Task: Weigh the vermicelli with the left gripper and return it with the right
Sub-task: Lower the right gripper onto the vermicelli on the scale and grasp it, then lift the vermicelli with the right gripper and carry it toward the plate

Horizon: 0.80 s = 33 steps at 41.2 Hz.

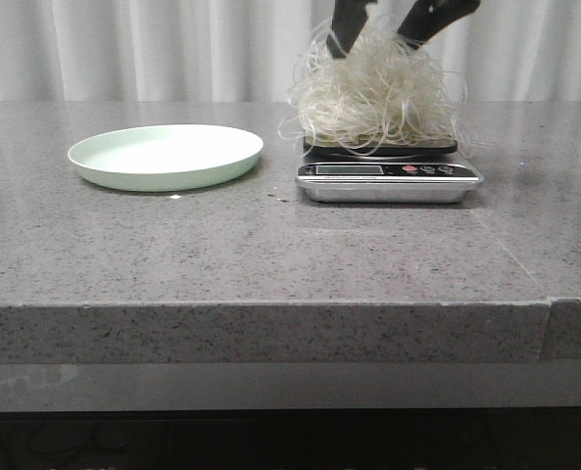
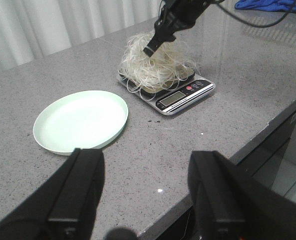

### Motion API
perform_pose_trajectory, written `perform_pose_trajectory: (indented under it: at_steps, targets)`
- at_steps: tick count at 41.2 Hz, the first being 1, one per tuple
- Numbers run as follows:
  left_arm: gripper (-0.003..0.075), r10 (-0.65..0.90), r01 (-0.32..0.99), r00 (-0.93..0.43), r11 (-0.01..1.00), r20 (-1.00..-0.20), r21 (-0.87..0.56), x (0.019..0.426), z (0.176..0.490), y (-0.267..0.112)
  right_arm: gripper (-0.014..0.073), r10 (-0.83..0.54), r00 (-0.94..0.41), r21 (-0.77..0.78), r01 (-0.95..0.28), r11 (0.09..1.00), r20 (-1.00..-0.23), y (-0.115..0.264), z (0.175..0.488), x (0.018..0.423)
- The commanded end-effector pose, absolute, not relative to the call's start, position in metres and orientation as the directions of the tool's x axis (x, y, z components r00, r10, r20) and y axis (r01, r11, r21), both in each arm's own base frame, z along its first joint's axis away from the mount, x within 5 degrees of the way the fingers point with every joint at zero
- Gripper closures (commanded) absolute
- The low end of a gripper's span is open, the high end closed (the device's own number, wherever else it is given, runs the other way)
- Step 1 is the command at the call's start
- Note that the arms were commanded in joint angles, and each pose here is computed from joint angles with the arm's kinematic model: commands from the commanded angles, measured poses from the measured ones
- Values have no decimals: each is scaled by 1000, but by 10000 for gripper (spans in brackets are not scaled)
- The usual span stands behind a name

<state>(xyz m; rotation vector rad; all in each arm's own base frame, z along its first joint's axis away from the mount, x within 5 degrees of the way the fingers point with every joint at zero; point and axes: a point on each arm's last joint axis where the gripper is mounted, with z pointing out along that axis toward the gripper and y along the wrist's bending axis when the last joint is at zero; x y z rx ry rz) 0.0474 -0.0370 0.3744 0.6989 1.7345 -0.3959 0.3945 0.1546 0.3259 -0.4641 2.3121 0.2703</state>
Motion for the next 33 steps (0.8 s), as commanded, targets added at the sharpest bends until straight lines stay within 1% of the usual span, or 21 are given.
perform_pose_trajectory:
  at_steps: [1,5,8,13,16,19,22,28,33]
  targets:
    - [280,177,639,-95,765,-980,76,47,388,-38,8,-223,-576,44,-412,910,-787,155,351,394]
    - [280,177,639,-95,765,-980,76,47,388,-38,50,-234,-598,45,-413,910,-766,156,343,397]
    - [280,177,639,-95,765,-980,76,47,388,-38,119,-237,-605,46,-414,909,-760,156,342,397]
    - [280,177,639,-95,765,-980,76,47,388,-38,265,-238,-607,46,-414,909,-758,156,342,397]
    - [280,177,639,-95,765,-980,76,47,388,-38,336,-239,-609,46,-414,909,-756,156,342,397]
    - [280,177,639,-95,765,-980,76,47,388,-38,388,-240,-612,47,-414,909,-754,156,341,396]
    - [280,177,639,-95,765,-980,76,47,388,-38,412,-242,-616,47,-415,909,-749,156,341,396]
    - [280,177,639,-95,765,-980,76,47,388,-38,412,-245,-620,48,-416,908,-745,155,344,393]
    - [280,177,639,-95,765,-980,76,47,388,-38,412,-236,-594,45,-418,907,-769,152,360,384]
